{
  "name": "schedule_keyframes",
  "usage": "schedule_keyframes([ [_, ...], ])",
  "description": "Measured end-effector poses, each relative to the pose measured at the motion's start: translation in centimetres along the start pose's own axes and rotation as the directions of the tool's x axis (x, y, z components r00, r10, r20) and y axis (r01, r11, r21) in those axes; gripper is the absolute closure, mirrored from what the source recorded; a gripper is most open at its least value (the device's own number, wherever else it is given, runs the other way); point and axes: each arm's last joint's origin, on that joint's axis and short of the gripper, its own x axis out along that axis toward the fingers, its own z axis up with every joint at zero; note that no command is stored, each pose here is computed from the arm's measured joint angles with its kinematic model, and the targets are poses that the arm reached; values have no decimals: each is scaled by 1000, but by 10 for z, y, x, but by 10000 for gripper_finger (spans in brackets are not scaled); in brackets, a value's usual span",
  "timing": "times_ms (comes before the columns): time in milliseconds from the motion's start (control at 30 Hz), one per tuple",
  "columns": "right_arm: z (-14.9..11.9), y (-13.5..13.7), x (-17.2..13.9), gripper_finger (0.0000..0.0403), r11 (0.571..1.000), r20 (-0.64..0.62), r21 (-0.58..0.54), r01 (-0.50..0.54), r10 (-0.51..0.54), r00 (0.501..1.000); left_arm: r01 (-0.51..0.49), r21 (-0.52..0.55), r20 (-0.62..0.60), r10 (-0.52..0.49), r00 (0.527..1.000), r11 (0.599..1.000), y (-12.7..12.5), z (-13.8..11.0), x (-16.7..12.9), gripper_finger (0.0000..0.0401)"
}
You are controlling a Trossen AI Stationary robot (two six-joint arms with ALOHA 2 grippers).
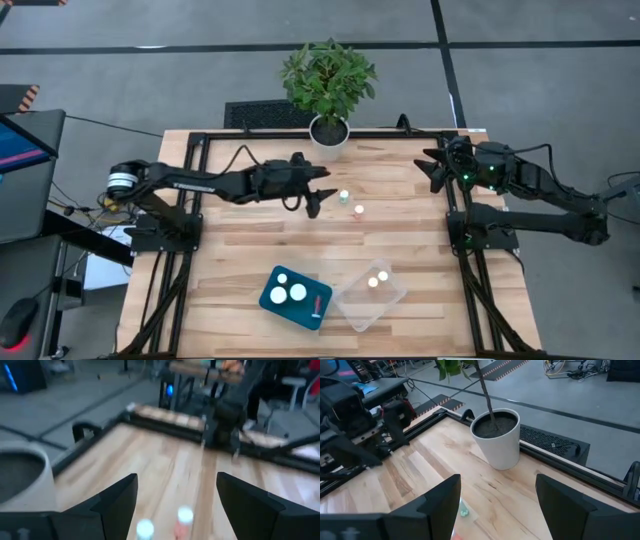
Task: Pick and place medicine bottles into bin by pill shape (circle, oval)
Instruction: Put the small blue pill bottle into the transparent bin
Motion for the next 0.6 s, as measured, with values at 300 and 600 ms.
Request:
schedule_keyframes([
  [300, 0, 0, 0, 132, 1000, -2, 3, -3, 3, 1000, -45, 142, -56, 53, 997, 989, -10, -22, 39, 138],
  [600, 0, 0, 0, 132, 1000, -1, 11, -4, 4, 1000, -91, 138, -130, 109, 986, 986, -1, -42, 80, 138],
])
